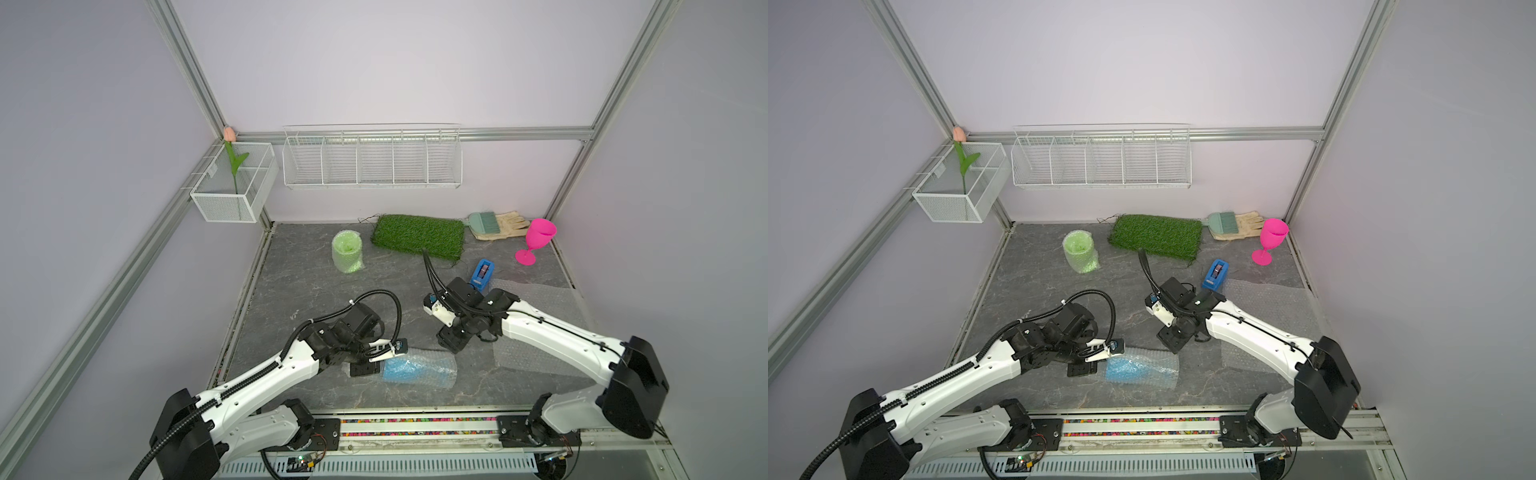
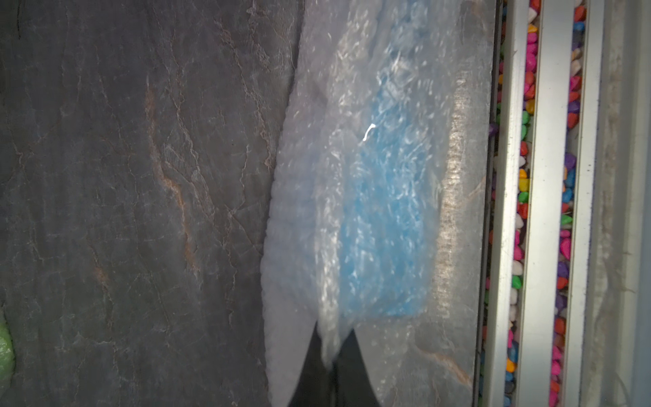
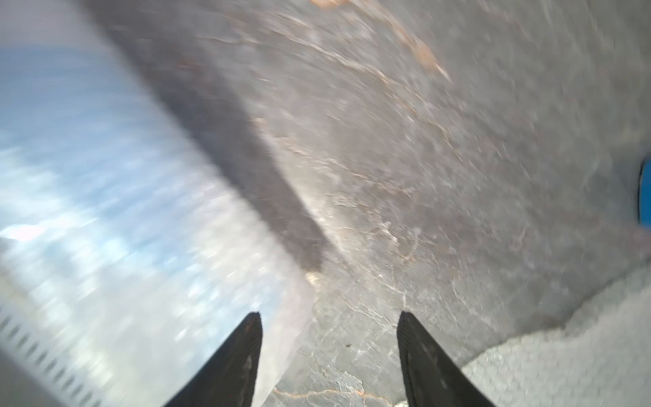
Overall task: Wrap wine glasses in bubble wrap
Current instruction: Stick the tape on the bubble wrap, then pick up the bubble wrap from the center of the board.
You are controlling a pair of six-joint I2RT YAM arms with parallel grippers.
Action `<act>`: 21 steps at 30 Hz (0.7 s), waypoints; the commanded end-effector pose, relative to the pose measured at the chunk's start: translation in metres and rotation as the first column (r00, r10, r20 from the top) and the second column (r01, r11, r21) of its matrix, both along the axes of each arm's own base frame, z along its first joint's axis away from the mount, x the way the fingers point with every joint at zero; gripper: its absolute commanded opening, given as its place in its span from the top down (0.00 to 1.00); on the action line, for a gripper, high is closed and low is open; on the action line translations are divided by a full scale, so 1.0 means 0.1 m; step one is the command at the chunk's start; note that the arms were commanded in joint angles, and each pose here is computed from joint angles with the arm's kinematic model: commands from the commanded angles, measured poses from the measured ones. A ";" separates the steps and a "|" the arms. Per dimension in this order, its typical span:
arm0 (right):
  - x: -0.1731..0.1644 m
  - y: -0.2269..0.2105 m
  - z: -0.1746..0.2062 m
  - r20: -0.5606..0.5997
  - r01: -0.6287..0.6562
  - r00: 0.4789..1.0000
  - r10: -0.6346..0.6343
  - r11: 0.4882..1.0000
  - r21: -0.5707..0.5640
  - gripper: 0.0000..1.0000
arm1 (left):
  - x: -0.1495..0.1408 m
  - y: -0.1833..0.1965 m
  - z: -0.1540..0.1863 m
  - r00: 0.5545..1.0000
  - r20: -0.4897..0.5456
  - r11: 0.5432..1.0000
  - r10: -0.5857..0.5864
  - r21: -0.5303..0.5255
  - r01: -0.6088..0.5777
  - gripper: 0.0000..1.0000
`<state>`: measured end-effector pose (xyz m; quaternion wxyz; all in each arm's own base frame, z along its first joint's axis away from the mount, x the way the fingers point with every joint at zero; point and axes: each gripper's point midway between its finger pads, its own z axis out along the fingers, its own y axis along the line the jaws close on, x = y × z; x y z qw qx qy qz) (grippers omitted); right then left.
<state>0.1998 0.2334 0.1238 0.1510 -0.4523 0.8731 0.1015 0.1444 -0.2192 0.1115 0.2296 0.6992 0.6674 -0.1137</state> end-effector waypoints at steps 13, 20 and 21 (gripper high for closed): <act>-0.69 0.46 -0.15 -0.009 -0.493 0.862 0.506 0.844 0.212 0.25 | -0.05 -0.02 0.00 0.999 0.008 0.999 -0.039 -0.003 0.039 1.00; -0.68 0.48 -0.22 0.028 -0.518 0.851 0.525 0.828 0.216 0.40 | -0.07 -0.03 0.03 0.999 0.011 0.999 -0.042 -0.017 0.042 1.00; -0.68 0.48 -0.23 0.031 -0.518 0.851 0.525 0.827 0.218 0.42 | -0.06 -0.03 0.03 0.999 0.012 0.999 -0.040 -0.020 0.041 1.00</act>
